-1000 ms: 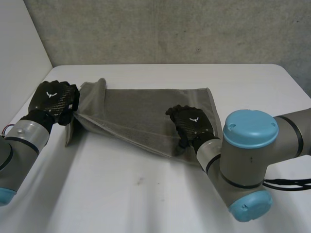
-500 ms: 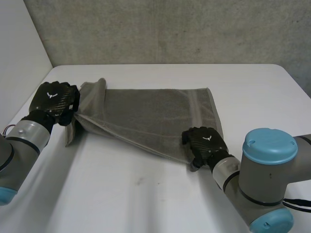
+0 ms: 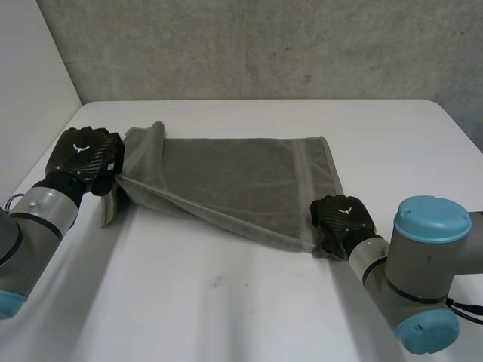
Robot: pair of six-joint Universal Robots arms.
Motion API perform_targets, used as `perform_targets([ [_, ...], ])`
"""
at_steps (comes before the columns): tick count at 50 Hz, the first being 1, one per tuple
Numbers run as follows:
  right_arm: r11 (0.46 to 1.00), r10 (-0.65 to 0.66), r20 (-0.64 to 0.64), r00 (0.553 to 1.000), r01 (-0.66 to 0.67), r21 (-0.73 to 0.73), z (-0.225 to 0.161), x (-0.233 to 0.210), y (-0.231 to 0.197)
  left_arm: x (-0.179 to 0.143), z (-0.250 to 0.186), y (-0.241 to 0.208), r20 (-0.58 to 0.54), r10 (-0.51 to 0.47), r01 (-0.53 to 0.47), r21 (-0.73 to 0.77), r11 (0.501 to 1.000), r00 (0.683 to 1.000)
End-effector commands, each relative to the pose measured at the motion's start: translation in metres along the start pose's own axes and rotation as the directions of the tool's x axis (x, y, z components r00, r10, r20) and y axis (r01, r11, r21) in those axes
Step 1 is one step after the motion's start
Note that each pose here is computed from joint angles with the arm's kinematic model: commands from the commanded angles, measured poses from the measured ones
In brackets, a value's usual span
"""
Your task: Fold the towel.
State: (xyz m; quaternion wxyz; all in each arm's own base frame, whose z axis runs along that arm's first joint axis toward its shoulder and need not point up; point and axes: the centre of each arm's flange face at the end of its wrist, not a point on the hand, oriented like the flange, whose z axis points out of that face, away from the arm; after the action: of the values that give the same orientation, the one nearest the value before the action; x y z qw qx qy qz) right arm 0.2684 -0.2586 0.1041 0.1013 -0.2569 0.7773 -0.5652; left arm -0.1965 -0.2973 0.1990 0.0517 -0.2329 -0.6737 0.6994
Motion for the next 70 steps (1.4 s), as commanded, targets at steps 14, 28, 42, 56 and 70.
perform_targets([
  [14,1.0,-0.007,-0.023,1.0,0.007,-0.023,-0.006,0.013,0.001,-0.001,0.001,0.002,0.003,-0.001,0.001,-0.005,1.0,1.0],
  [28,0.993,-0.002,-0.002,1.0,0.003,0.117,-0.022,0.037,-0.043,0.004,0.0,0.026,-0.014,-0.023,0.021,-0.08,0.997,1.0],
  [42,0.998,0.002,0.031,1.0,-0.004,0.069,-0.029,0.038,-0.038,0.012,-0.005,0.045,-0.036,-0.043,0.037,-0.15,0.988,0.998],
  [56,0.994,-0.106,0.024,0.994,0.105,0.037,-0.03,0.04,-0.033,0.022,-0.012,0.061,-0.054,-0.048,0.037,-0.195,0.98,0.997],
  [70,0.977,-0.21,-0.078,0.975,0.211,0.018,-0.019,0.078,-0.034,0.014,-0.003,0.075,-0.031,-0.02,0.011,-0.272,0.962,0.999],
])
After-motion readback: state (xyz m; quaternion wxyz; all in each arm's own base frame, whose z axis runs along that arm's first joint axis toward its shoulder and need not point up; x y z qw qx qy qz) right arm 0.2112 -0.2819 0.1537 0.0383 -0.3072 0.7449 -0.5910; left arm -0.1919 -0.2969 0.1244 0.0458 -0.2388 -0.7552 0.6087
